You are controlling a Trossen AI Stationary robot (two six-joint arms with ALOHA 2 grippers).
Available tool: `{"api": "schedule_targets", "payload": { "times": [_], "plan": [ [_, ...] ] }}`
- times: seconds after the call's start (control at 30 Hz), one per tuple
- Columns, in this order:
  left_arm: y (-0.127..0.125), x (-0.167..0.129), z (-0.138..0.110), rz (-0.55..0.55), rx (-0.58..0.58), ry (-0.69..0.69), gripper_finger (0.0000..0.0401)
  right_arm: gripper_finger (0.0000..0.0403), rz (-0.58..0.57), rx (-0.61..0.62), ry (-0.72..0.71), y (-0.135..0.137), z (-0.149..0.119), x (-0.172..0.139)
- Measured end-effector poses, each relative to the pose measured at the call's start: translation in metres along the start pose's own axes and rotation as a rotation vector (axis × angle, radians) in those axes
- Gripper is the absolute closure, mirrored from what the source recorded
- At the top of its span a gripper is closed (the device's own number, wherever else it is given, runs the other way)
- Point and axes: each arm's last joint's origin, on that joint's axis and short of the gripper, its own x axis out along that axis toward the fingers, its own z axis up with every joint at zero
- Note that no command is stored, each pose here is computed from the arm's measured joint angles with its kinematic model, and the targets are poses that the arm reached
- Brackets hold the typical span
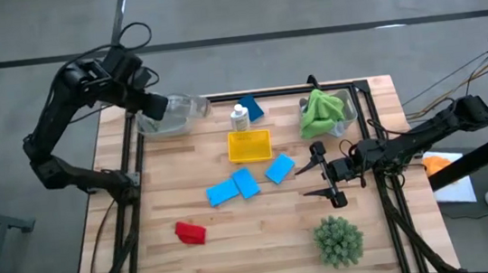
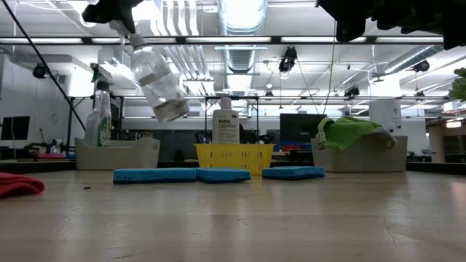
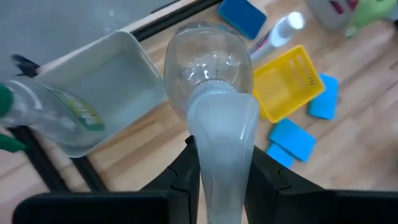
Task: Pick & Place Kitchen Items
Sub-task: Put the transparent spray bottle into the left gray bin
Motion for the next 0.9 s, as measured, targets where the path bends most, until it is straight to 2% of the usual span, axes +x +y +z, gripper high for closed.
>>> {"api": "schedule_targets", "payload": {
  "times": [0.27, 0.47, 0.9],
  "plan": [
    [0.006, 0.001, 0.004, 0.198, 0.056, -0.056, 0.0323, 0.0119, 0.0, 0.0, 0.001, 0.0, 0.0, 0.0],
    [0.008, 0.004, 0.004, 0.206, 0.071, -0.048, 0.0323, 0.0119, 0.0, 0.0, 0.001, 0.0, 0.0, 0.0],
    [0.017, 0.058, -0.01, 0.31, 0.106, 0.168, 0.0323, 0.0119, 0.002, 0.004, 0.014, 0.0, -0.001, 0.0]
  ]
}}
